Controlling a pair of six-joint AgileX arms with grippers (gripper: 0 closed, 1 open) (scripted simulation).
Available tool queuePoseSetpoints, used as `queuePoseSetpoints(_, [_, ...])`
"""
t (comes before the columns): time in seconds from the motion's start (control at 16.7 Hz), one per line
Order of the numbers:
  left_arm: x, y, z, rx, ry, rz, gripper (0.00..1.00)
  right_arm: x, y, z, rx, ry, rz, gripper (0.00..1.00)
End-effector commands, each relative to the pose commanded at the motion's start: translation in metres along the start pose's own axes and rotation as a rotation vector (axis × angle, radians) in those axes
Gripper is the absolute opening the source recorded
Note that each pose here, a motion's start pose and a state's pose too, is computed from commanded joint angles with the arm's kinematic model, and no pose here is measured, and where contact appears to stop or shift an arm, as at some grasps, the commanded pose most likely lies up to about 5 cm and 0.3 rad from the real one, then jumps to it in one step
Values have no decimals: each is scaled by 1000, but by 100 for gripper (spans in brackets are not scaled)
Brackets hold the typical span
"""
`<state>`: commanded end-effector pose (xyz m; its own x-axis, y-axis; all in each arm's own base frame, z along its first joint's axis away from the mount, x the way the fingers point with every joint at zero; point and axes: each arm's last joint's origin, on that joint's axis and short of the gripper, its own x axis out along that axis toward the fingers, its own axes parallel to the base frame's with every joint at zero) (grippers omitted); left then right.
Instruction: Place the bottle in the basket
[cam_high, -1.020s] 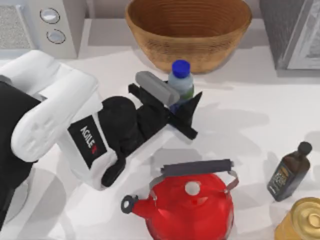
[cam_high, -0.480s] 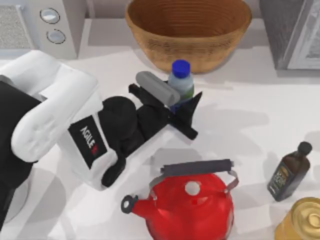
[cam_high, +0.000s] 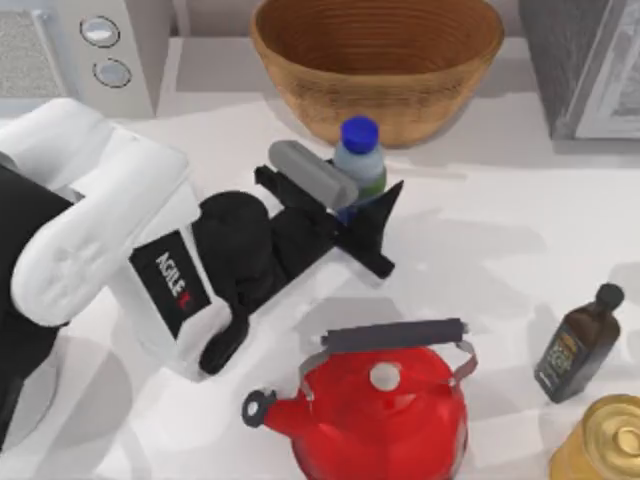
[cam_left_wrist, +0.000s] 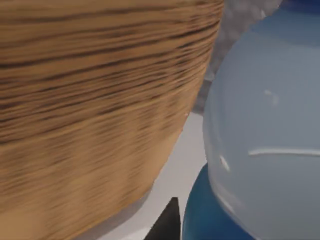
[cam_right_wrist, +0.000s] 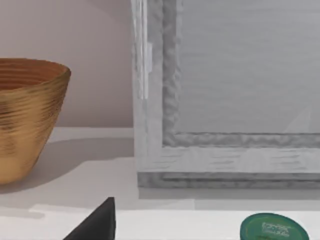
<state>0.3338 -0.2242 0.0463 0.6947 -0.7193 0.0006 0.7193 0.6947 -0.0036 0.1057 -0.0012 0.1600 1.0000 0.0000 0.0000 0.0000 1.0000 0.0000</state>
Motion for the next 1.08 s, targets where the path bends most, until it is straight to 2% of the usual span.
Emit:
queuePoseSetpoints(0.3, [-24,-4,36,-1,-30,-2,0,0,0,0,0,0,0,100])
queuePoseSetpoints(0.72, [-83,0,86,11,-49,-2,0,0,0,0,0,0,0,100])
queuePoseSetpoints(1.08, [-131,1,95,7,-8,-1,0,0,0,0,0,0,0,100])
